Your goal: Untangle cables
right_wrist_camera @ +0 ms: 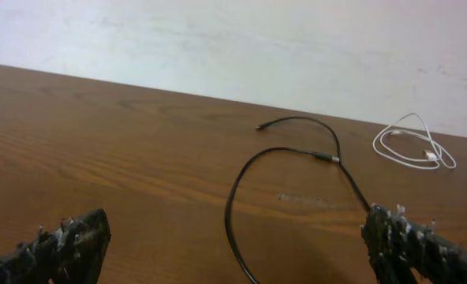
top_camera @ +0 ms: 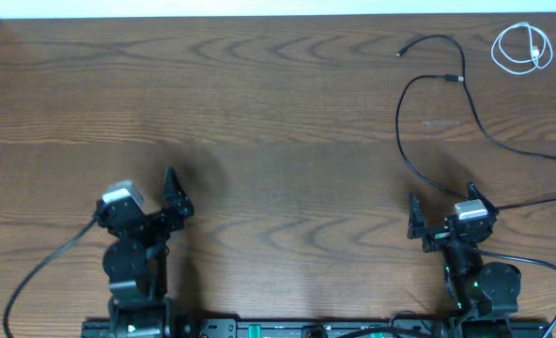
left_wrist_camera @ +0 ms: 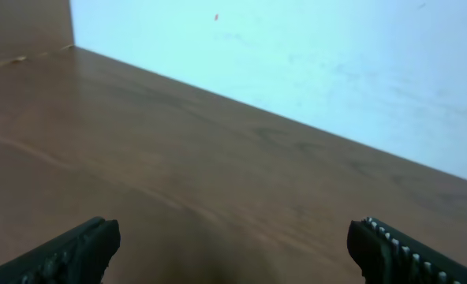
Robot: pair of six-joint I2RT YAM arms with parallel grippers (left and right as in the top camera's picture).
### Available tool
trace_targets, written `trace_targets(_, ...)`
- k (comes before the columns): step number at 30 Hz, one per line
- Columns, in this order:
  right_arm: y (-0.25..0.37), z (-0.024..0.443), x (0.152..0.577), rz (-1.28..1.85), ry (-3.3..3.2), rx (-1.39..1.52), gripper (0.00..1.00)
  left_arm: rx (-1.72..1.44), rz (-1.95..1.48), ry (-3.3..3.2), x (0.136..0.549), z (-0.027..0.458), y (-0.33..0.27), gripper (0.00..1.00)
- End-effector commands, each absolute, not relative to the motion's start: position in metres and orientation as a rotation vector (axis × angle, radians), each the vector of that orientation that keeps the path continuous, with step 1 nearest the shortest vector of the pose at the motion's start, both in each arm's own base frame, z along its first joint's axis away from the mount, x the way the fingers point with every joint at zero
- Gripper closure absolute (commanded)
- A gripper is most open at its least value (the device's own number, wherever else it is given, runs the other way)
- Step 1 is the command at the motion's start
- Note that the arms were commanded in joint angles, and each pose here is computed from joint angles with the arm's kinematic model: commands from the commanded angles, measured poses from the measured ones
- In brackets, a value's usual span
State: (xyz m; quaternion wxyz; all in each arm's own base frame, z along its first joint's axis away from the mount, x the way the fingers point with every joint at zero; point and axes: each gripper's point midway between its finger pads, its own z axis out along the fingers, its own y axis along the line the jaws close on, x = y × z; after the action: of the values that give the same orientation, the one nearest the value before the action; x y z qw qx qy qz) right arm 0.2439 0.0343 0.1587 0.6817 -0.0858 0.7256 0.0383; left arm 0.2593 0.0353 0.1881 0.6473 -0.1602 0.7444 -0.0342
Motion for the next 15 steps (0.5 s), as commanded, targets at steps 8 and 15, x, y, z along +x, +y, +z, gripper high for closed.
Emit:
trace_targets(8,0.033,0.159,0.244,0.092,1.629,-0.178,0.01,-0.374,-0.006,1.640,0.246,0.155,0.044,0.02)
trace_targets(15,0.033,0.159,0.244,0.092,1.629,-0.178,0.01,-0.379,-0.001,1.688,0.240,0.136,0.043,0.02)
